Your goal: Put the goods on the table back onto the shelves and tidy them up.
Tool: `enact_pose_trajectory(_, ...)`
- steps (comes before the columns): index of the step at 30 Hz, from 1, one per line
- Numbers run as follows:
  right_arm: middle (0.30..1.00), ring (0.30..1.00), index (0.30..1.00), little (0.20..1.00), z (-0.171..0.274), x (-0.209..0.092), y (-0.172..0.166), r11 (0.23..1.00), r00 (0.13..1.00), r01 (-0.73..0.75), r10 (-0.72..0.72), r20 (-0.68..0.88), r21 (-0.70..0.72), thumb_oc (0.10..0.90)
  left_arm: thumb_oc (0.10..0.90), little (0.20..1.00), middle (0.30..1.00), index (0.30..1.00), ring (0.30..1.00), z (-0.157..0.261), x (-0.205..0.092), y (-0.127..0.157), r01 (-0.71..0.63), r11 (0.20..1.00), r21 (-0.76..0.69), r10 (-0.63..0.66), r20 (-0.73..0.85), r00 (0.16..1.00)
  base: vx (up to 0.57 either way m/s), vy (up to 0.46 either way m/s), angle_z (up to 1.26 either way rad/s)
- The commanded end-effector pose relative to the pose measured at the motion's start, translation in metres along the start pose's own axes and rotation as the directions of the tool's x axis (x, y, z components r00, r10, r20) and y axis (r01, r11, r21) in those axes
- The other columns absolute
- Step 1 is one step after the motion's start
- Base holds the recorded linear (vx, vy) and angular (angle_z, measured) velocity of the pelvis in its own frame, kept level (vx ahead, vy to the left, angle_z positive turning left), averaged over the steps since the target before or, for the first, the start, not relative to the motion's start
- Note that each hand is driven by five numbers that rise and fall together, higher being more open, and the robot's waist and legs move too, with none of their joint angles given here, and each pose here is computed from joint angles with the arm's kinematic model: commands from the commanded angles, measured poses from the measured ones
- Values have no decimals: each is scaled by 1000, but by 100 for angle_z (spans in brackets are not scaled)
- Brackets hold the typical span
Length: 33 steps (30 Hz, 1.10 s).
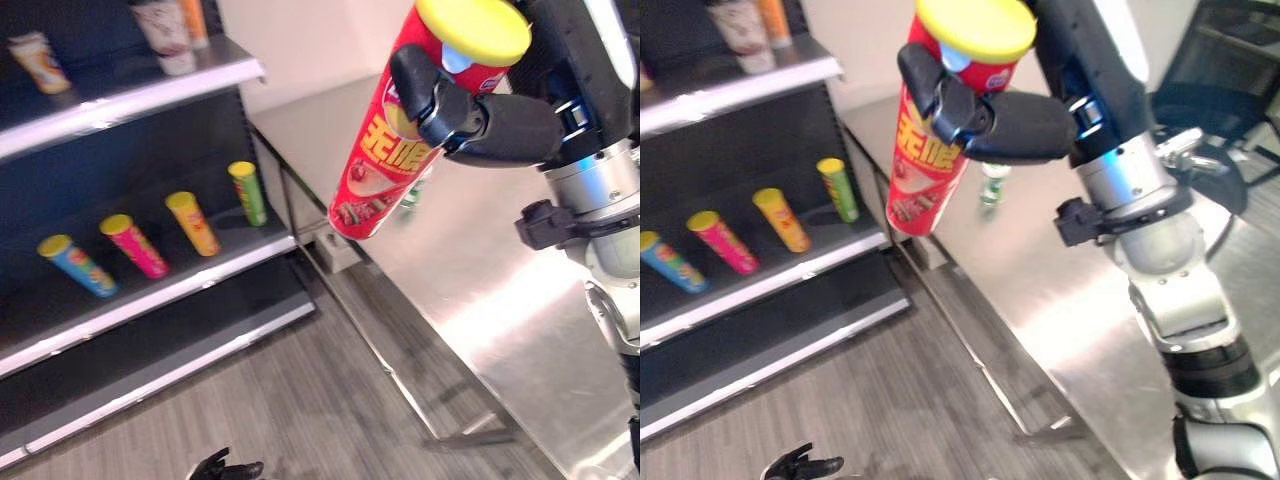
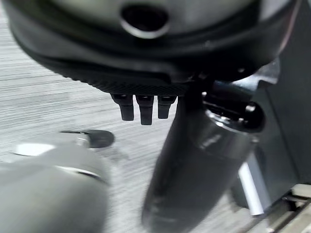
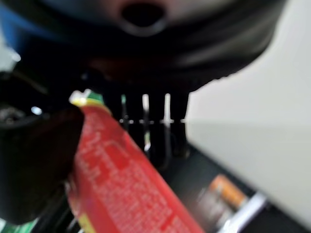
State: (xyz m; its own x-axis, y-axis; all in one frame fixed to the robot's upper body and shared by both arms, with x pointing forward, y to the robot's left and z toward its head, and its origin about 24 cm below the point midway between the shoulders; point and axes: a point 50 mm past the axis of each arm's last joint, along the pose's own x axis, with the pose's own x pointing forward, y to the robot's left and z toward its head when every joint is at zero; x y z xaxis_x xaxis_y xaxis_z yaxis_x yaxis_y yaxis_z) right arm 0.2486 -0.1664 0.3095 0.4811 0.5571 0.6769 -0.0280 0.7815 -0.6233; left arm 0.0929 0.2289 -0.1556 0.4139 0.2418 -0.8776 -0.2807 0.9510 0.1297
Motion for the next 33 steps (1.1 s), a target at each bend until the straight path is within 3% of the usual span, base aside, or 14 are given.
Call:
enact_pose_trajectory(1, 300, 300, 300, 300, 21, 15, -16, 993, 984, 109, -100, 149, -54, 400, 800, 900, 900, 900, 900, 7, 0, 15, -26, 991, 135, 21, 40, 999, -146, 403, 102)
enact_pose_trajectory(7, 300, 300, 300, 300, 6, 9, -3, 986, 996, 75, -65, 66, -147, 400, 800, 900, 900, 900, 900, 10, -1, 26, -38, 975, 218, 26, 55, 998, -183, 387, 55)
enact_pose_trajectory(14, 300, 300, 300, 300, 1, 14, 3, 971, 998, 31, -18, 56, -238, 400, 800, 900, 900, 900, 900, 3, -4, 37, -80, 980, 183, 74, 37, 997, -126, 199, 41)
enact_pose_trajectory(25, 300, 300, 300, 300, 0, 15, 4, 963, 999, 25, -12, 50, -267, 400, 800, 900, 900, 900, 900, 1, -4, 36, -79, 982, 173, 75, 28, 997, -11, -10, 3)
enact_pose_trajectory(26, 300, 300, 300, 300, -27, 8, 17, 952, 996, 54, -73, -53, -302, 400, 800, 900, 900, 900, 900, 0, -6, 11, -18, 997, 70, 14, 52, 999, -162, -112, -1)
enact_pose_trajectory(33, 300, 300, 300, 300, -34, 3, 18, 951, 990, 75, -107, -91, -299, 400, 800, 900, 900, 900, 900, -1, -6, 11, -24, 996, 81, 20, 47, 999, -11, 35, 85)
